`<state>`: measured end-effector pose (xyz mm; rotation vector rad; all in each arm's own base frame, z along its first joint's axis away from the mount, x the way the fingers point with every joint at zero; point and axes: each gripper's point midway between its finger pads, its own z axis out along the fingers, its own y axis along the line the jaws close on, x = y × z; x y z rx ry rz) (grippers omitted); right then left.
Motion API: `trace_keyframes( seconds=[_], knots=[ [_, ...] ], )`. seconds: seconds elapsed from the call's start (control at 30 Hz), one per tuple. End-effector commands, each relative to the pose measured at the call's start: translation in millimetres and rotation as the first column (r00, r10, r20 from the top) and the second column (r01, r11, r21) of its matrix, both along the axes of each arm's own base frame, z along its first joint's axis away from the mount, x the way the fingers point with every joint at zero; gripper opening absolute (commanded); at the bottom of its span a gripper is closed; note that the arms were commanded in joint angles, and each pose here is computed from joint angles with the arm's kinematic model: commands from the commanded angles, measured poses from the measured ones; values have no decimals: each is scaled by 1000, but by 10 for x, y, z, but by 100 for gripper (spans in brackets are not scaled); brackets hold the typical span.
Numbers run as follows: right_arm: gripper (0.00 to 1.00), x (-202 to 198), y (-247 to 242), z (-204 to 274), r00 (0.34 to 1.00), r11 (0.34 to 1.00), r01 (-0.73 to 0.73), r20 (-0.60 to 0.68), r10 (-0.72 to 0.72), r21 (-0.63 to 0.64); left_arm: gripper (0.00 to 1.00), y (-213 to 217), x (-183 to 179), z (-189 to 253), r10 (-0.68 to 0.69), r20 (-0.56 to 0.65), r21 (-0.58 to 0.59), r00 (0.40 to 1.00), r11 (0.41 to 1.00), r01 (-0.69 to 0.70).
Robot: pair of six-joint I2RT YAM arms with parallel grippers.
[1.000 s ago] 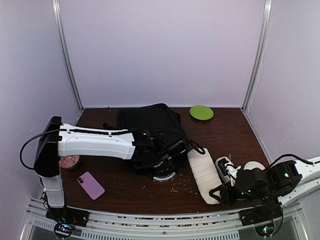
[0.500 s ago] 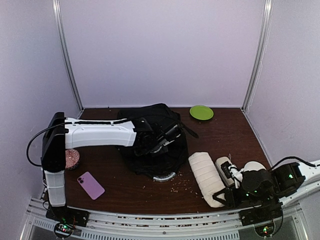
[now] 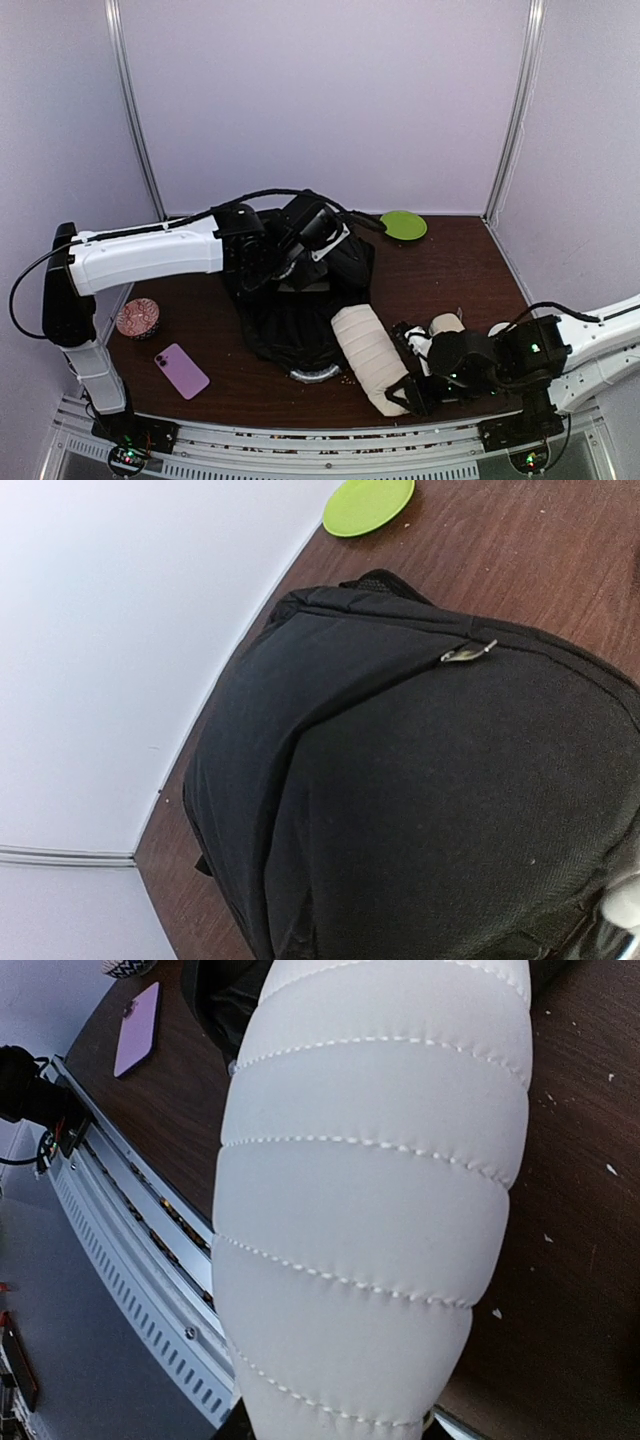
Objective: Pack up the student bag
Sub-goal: Place the stationery in the student bag.
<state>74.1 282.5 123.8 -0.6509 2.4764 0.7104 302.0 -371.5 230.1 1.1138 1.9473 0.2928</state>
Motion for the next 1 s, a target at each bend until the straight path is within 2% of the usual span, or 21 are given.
trace_keyframes(
  seconds=[0.0,0.17,0.43,0.67,0.97],
  knots=[
    [31,160,378,219,1000,995,-6,-5,6,103,0,-141,-70,588,13,56,-249,998,968,1],
    [31,423,484,47,996,993,69,-56,-64,93,0,-156,-105,587,24,50,-281,998,960,-9],
    [32,992,350,-124,954,949,294,-97,-283,118,0,-231,-157,507,46,17,-351,999,936,-37],
    [32,1307,350,-325,936,938,341,-109,-334,55,0,-411,-307,464,-11,-14,-415,1000,910,5],
    [32,1784,309,-338,885,882,465,-71,-461,73,0,-583,-510,453,-69,-25,-440,997,897,51]
  ],
)
